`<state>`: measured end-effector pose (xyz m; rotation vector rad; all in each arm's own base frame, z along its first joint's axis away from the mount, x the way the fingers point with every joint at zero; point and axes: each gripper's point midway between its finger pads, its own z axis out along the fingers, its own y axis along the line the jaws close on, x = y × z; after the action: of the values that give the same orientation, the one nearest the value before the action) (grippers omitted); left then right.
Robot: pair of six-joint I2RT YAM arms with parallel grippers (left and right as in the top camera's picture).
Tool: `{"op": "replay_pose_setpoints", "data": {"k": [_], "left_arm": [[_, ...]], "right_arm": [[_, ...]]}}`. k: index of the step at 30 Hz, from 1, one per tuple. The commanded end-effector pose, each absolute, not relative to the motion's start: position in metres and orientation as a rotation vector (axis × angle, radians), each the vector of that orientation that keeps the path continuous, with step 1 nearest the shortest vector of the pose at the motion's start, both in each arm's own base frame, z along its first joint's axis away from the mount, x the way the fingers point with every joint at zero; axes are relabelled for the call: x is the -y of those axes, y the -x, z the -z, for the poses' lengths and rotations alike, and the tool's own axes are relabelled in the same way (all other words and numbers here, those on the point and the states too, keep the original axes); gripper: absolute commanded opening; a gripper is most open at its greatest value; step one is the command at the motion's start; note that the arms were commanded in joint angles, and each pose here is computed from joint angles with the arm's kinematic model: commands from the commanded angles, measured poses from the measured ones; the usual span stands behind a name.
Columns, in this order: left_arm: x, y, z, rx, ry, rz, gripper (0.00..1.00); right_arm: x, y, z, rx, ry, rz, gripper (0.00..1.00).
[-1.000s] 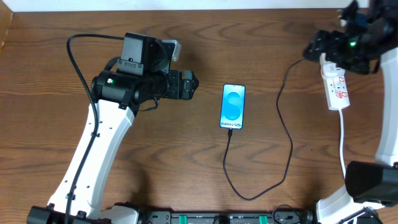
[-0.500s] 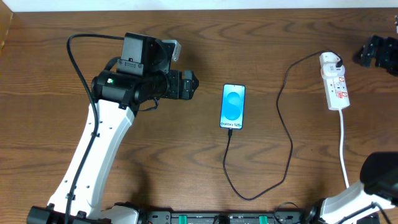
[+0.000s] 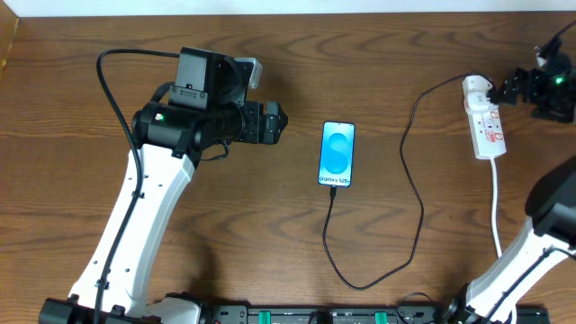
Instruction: Plug charger to phone and switch on socket
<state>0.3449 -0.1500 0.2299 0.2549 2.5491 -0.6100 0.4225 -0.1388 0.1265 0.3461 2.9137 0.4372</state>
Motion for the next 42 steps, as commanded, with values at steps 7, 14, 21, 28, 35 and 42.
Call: {"op": "replay_pose_setpoints", "data": {"k": [7,14,21,28,35,42], "left_arm": [[0.148,-0.345,-0.231,-2.543,-0.272,0.592,0.93],[0.148,-0.345,-0.231,-2.543,-0.272,0.592,0.93],[0.148,-0.345,-0.231,-2.543,-0.272,0.592,0.93],[0.148,-0.345,-0.231,-2.543,-0.272,0.592,0.93],[0.148,-0.345,-0.231,-2.543,-0.272,0.592,0.92],[0.148,-0.345,-0.231,-2.543,-0.272,0.592,0.93]], "right_arm": [[0.132,-0.447,-0.093,-2.875,-0.299,-0.567,0.99],[0.127,-0.467,-0.093,-2.817,-0.174,-0.532,0.99],[0.111,-0.475,-0.084,-2.822,-0.117,-0.523,0.99],[0.106,-0.475,-0.065,-2.835,-0.105,-0.511,0.99],[0.105,-0.474,-0.060,-2.840,-0.111,-0.514,0.99],[0.106,-0.475,-0.059,-2.836,-0.110,-0.512,0.99]]}}
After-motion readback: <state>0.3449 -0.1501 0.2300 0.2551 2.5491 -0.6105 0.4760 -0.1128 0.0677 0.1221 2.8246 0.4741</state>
